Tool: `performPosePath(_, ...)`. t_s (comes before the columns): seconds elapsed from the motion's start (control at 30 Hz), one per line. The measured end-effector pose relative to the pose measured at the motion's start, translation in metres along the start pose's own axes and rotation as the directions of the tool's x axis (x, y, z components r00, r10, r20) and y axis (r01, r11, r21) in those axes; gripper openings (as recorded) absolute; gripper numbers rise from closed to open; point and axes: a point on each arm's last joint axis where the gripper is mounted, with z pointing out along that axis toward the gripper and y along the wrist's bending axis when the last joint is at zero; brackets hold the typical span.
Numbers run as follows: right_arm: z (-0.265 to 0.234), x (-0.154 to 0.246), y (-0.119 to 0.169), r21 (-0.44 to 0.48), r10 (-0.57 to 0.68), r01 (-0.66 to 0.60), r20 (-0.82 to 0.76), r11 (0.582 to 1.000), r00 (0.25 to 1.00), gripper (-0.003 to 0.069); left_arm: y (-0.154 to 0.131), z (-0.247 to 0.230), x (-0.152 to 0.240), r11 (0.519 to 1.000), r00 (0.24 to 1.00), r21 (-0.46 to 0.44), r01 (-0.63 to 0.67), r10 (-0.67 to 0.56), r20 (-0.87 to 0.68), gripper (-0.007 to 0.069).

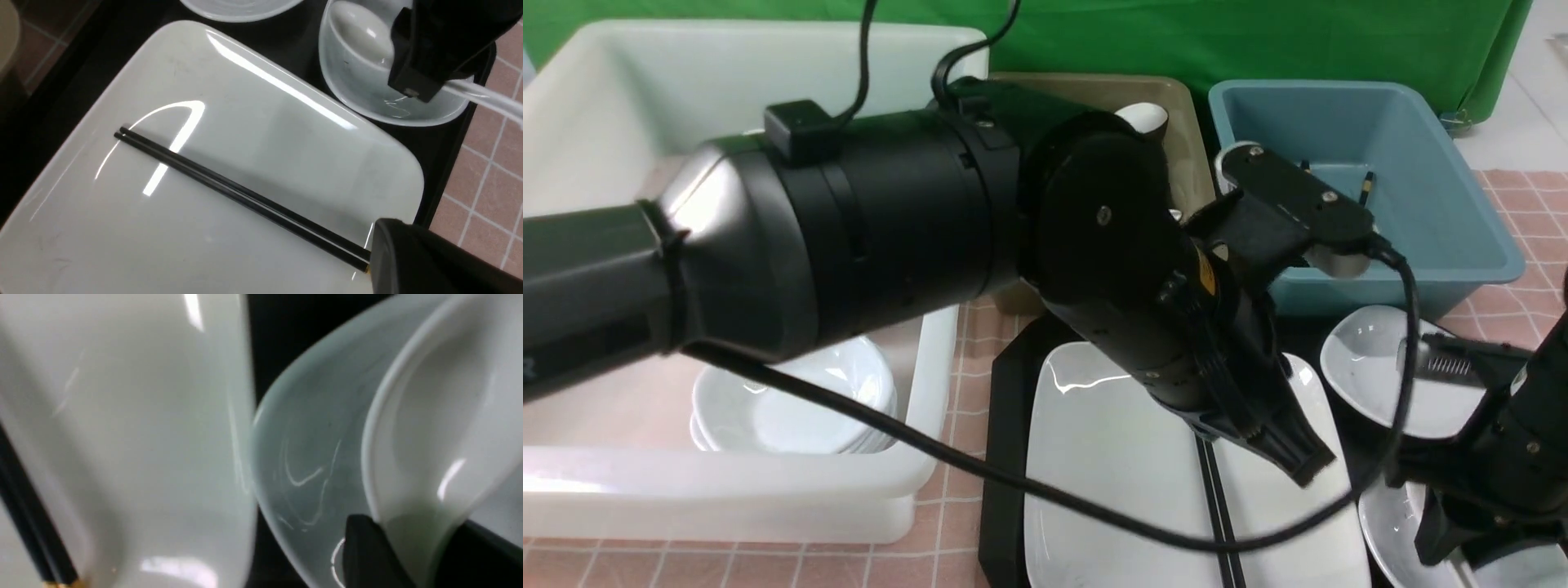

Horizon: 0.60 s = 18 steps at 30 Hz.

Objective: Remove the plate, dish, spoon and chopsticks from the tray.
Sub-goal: Use the right arm to grab a soup spoon from the plate, then use the right arm to put the soup spoon into the small storage box in the middle

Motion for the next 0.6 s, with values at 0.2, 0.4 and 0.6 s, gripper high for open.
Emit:
performPosePath(0.2, -0.072, -0.009, 0.026, -0.175, -0.087, 0.133, 0.246, 0.975, 0.965, 0.0263, 0.051, -0.040, -0.006, 0.988, 0.989, -0.105, 0.115, -0.104, 0.104, -0.0004)
performPosePath(0.4, -0.126, -0.067, 0.078, -0.318, -0.163, 0.330, 0.452, 0.889, 0.877, 0.0263, 0.115, -0.094, 0.008, 0.933, 0.947, -0.218, 0.287, -0.242, 0.212, -0.0004)
performPosePath(0.6, -0.126, -0.141, 0.132, -0.336, -0.185, 0.413, 0.542, 0.846, 0.820, 0.0263, 0.134, -0.107, 0.024, 0.904, 0.927, -0.217, 0.368, -0.340, 0.159, -0.0004)
